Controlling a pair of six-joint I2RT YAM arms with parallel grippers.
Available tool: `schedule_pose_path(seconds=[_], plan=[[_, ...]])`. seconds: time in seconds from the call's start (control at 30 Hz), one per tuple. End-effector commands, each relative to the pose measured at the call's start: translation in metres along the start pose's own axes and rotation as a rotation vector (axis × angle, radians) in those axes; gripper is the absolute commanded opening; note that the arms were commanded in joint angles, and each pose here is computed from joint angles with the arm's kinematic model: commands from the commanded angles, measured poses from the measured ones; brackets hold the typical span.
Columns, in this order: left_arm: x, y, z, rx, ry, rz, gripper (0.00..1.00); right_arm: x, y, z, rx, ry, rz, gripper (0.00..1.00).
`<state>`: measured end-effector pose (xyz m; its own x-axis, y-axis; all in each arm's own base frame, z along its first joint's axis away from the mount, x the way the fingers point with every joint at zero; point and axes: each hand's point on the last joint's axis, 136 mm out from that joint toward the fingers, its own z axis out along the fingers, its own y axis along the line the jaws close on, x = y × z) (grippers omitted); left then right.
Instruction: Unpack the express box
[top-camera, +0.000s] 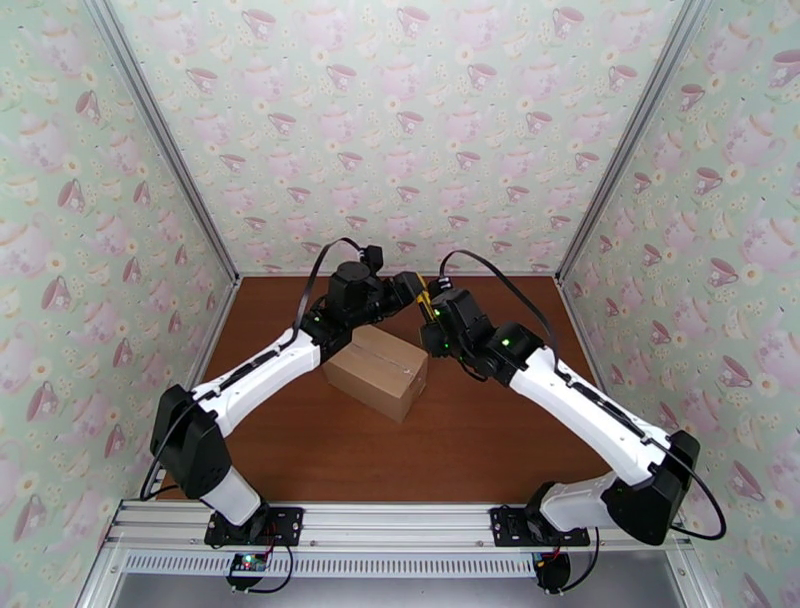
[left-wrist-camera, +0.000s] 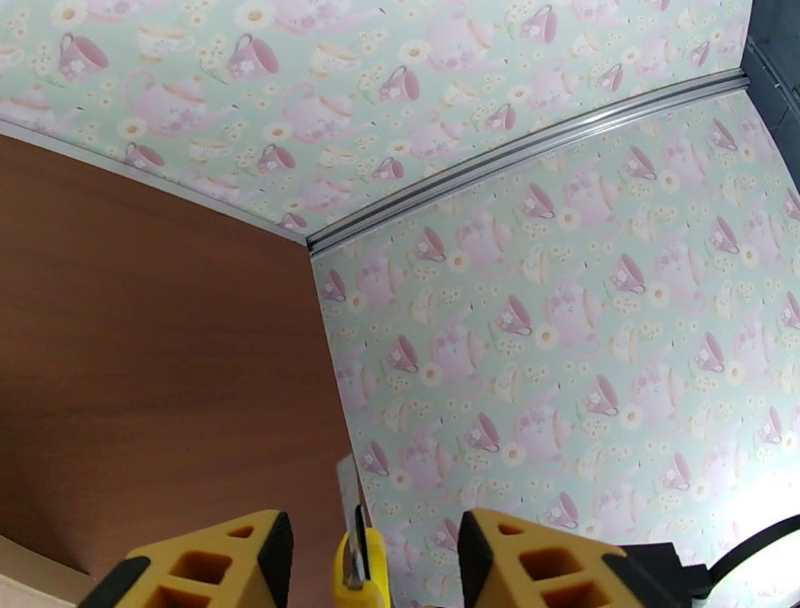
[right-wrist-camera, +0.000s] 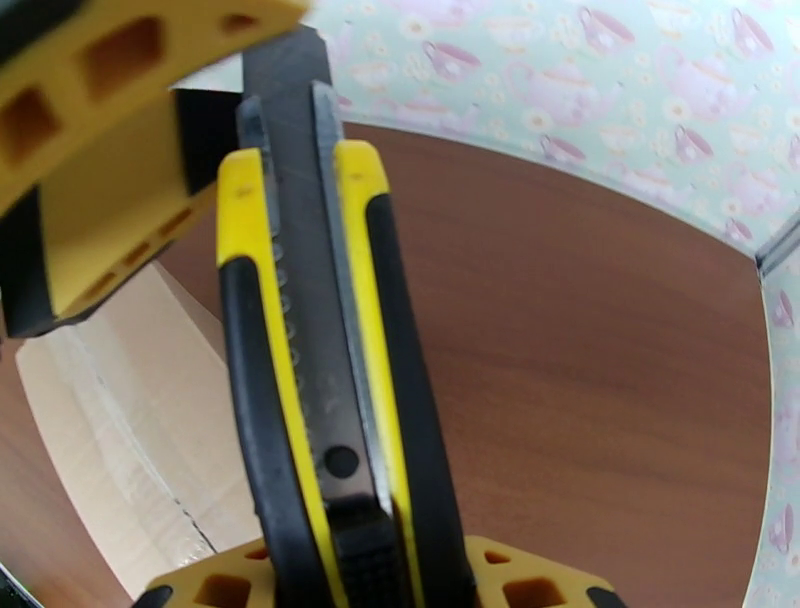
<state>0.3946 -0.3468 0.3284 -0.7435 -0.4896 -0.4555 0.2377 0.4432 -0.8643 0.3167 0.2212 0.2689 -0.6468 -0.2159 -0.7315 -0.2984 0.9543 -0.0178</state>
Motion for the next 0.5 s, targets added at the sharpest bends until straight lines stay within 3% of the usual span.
schedule_pose_path(seconds=[0.0, 0.3, 0.47], plan=[[0.000, -0.006, -0.018, 0.009, -0.010, 0.018, 0.50, -0.003, -0.011, -0.005, 0.064, 0.008, 0.024, 0.00], [0.011, 0.045, -0.088, -0.222, -0.025, 0.072, 0.52, 0.012, -0.032, 0.002, 0.166, 0.055, 0.016, 0.00], [0.034, 0.083, -0.140, -0.396, 0.013, 0.093, 0.45, 0.019, -0.047, 0.009, 0.172, 0.078, 0.042, 0.00]])
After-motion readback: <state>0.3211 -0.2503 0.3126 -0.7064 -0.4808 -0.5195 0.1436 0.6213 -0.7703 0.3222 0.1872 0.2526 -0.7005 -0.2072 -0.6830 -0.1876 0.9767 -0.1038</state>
